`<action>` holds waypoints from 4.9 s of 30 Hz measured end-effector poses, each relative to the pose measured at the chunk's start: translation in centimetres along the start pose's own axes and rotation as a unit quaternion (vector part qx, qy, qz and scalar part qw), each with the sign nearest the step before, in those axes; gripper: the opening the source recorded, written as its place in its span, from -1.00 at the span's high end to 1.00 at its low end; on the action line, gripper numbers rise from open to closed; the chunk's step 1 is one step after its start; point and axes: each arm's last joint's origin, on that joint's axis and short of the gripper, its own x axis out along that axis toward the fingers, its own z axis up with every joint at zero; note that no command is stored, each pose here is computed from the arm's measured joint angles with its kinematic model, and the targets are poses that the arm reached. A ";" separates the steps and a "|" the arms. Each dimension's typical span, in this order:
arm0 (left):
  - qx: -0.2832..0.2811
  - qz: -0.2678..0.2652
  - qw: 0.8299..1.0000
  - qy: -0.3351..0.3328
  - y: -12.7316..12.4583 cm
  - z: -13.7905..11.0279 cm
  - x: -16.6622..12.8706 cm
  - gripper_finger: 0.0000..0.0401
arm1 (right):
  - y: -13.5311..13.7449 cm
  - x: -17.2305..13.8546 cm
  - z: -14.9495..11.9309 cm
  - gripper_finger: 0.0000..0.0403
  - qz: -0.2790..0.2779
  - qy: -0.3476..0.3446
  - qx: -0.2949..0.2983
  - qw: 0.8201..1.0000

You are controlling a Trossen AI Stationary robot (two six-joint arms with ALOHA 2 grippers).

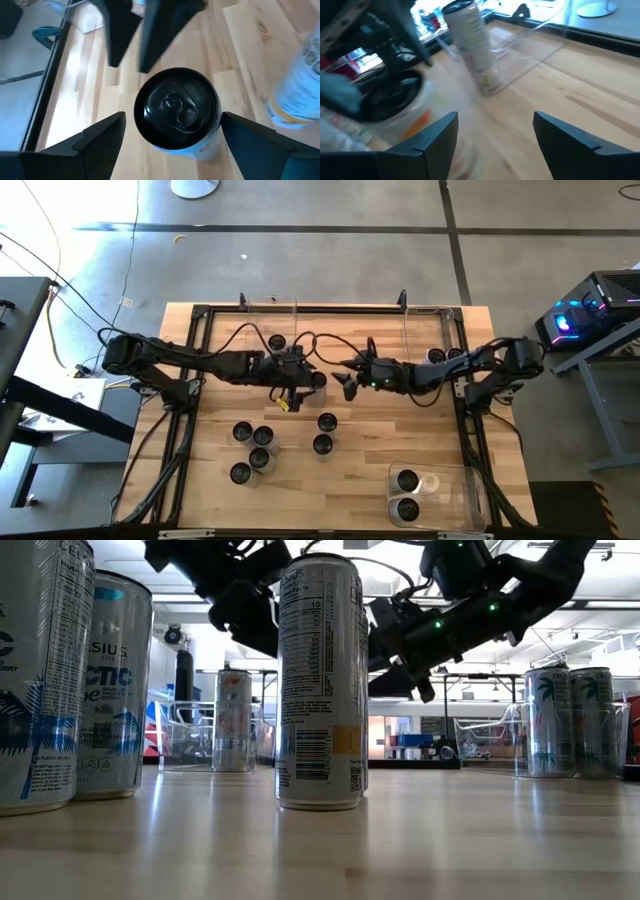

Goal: Sort soda cans
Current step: Put the white/yellow soda can into the top left transparent bin

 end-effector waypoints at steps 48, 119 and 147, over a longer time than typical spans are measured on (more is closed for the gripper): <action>0.026 0.108 0.986 0.122 0.1 -1.8 -1.3 -0.61 | 1.7 0.7 -1.8 0.14 0.086 0.025 -0.032 0.995; -0.104 -0.021 0.992 -0.072 -1.1 -3.9 3.1 -0.62 | 3.9 -2.6 -3.6 0.14 -0.032 0.094 -0.075 0.992; -0.066 0.295 0.940 -0.156 3.8 0.0 -13.1 -0.21 | 3.8 -2.6 -3.6 0.14 -0.042 0.085 -0.077 0.993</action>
